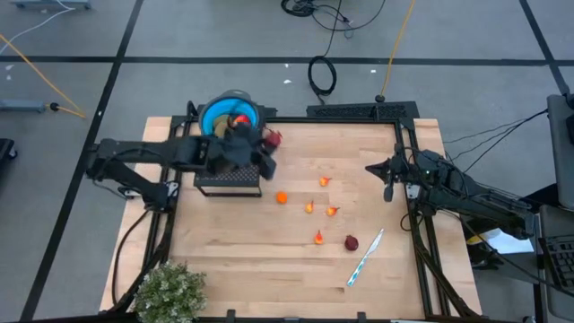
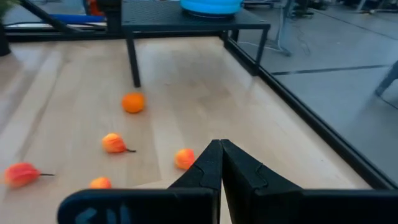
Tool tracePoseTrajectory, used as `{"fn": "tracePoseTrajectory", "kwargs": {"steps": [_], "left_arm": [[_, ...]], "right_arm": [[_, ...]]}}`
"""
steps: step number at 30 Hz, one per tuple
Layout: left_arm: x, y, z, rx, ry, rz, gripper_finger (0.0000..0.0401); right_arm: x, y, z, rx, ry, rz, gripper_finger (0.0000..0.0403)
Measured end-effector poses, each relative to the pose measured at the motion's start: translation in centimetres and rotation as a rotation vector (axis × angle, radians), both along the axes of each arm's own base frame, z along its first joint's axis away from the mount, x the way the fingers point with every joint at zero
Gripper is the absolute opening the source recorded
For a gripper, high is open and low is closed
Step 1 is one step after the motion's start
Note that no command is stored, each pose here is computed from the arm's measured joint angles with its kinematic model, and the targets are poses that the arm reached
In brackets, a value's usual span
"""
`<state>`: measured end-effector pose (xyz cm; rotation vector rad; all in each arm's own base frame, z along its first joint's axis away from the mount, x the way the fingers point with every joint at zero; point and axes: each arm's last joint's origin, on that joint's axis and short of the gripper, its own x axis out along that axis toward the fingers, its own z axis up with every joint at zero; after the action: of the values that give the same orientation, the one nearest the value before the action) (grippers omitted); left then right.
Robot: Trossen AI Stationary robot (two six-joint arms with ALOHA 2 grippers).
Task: Pick & Place Fruit
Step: Put the left pomegranate into the blue strainer bowl on the shelf
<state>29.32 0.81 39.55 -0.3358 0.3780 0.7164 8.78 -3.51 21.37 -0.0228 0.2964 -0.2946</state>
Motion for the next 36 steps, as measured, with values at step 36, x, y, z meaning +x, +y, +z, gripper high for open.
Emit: {"fn": "tracePoseTrajectory", "kwargs": {"steps": [36], "left_arm": [[-6.4,15.9,-4.3,-0.275,0.381,0.394,0.0163]], "right_arm": [[0.0,0.0,0.0,0.007,-0.002,-0.002,0.0]]}}
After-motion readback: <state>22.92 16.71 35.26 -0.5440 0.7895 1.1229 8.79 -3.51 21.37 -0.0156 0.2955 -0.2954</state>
